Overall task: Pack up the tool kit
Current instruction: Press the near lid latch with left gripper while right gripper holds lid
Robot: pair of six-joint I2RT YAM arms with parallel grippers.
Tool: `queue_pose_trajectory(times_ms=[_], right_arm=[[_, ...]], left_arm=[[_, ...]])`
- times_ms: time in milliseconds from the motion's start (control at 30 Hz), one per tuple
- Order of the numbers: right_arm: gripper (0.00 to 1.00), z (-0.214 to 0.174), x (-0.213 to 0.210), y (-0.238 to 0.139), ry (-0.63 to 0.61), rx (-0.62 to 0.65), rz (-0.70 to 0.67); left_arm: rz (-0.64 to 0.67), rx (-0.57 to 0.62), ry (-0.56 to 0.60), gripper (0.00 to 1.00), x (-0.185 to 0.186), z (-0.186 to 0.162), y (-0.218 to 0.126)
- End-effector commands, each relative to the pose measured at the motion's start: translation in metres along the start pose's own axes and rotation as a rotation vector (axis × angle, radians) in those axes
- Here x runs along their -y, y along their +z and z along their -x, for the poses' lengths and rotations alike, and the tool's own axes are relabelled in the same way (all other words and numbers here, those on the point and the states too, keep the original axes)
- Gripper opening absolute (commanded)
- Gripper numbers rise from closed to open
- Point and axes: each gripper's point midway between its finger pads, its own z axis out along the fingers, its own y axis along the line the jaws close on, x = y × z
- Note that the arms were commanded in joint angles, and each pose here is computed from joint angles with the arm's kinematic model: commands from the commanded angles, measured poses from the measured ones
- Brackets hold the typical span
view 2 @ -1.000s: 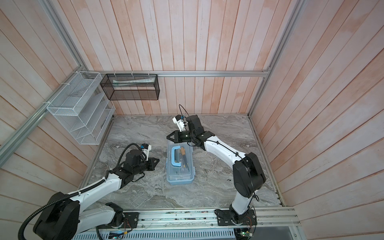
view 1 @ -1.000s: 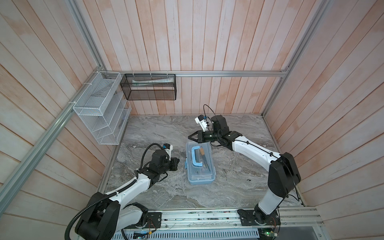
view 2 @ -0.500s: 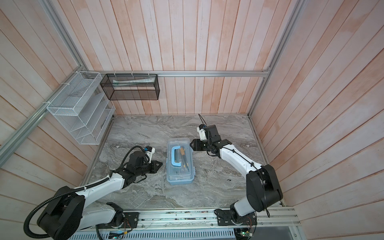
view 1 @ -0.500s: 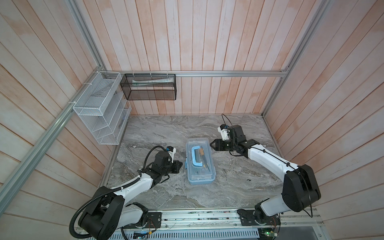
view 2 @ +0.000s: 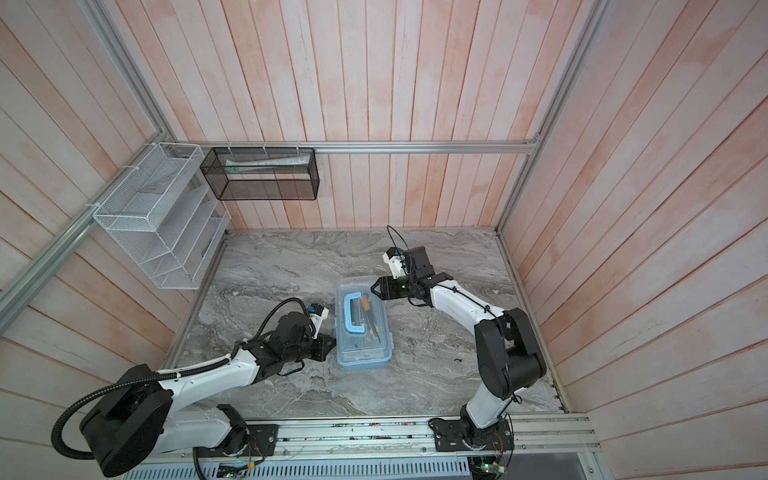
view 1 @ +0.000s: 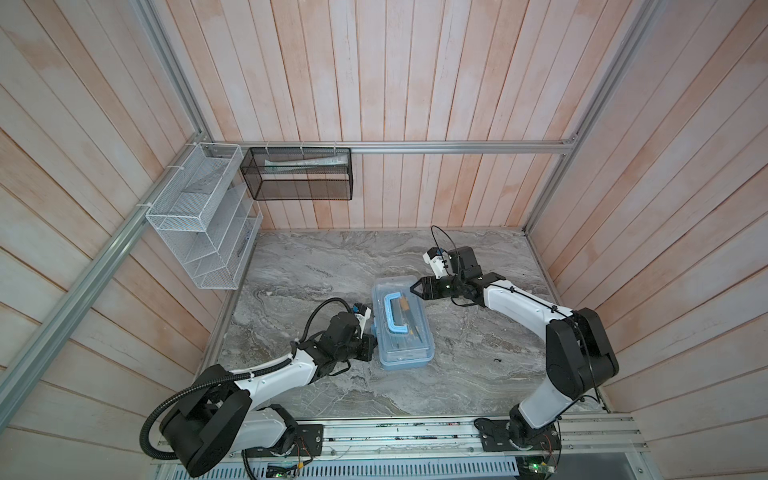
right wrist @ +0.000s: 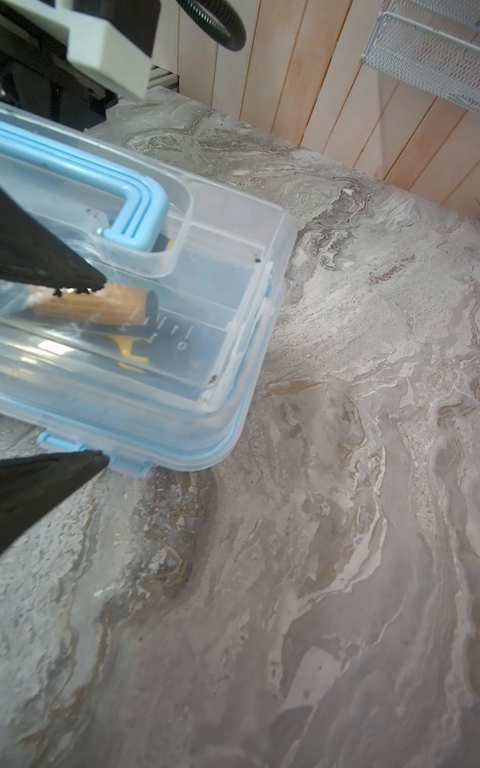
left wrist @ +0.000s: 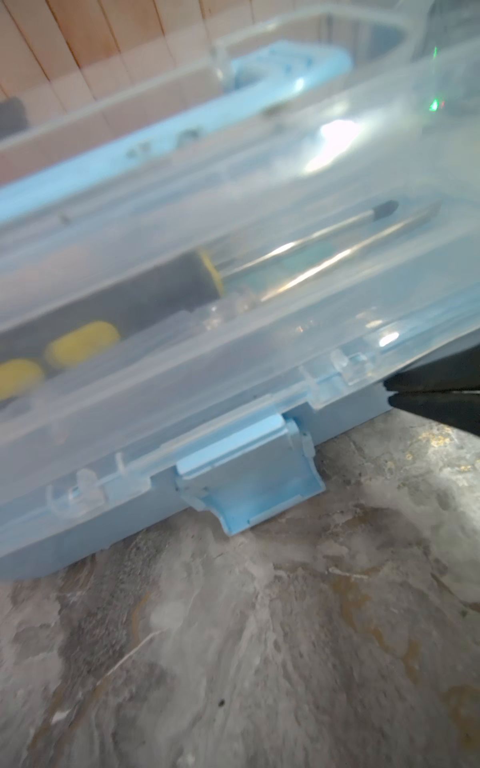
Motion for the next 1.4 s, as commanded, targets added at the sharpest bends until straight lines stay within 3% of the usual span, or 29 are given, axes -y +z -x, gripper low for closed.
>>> queue_pose_trajectory(times_ms=[0, 167, 233, 300, 400, 467, 733, 1067, 1367], right_arm=[[0.6, -0.003, -0.005, 0.007, -0.035, -0.032, 0.034], [0.6, -0.001, -0.008, 0.012, -0.044, -0.04, 0.069], [0.6, -0.002, -0.009, 0.015, -0.049, -0.049, 0.073], [0.6, -0.003, -0.011, 0.014, -0.052, -0.052, 0.078], [0.6, -0.004, -0.014, 0.011, -0.051, -0.039, 0.093], [0.59, -0.006, -0.016, 0.01, -0.046, -0.033, 0.109], [0.59, -0.014, -0.02, 0.004, -0.028, -0.015, 0.124], [0.59, -0.022, -0.02, 0.0, -0.012, -0.012, 0.126], [0.59, -0.028, -0.019, 0.0, 0.006, -0.006, 0.132]], left_arm=[[-0.042, 0.036, 0.041, 0.08, 0.028, 0.016, 0.008], [-0.051, 0.022, 0.043, 0.08, 0.034, 0.009, 0.015], [0.008, 0.03, 0.04, 0.16, 0.023, 0.009, 0.011], [0.123, 0.034, 0.037, 0.39, 0.0, 0.004, 0.003], [0.188, 0.055, 0.047, 0.88, -0.022, -0.003, -0.007], [0.195, 0.069, 0.036, 0.99, -0.03, -0.006, -0.007], [0.362, 0.092, 0.082, 0.99, -0.058, -0.004, 0.005], [0.276, 0.189, 0.209, 0.99, -0.041, 0.01, 0.023], [0.401, 0.171, 0.19, 1.0, -0.067, 0.003, 0.033]])
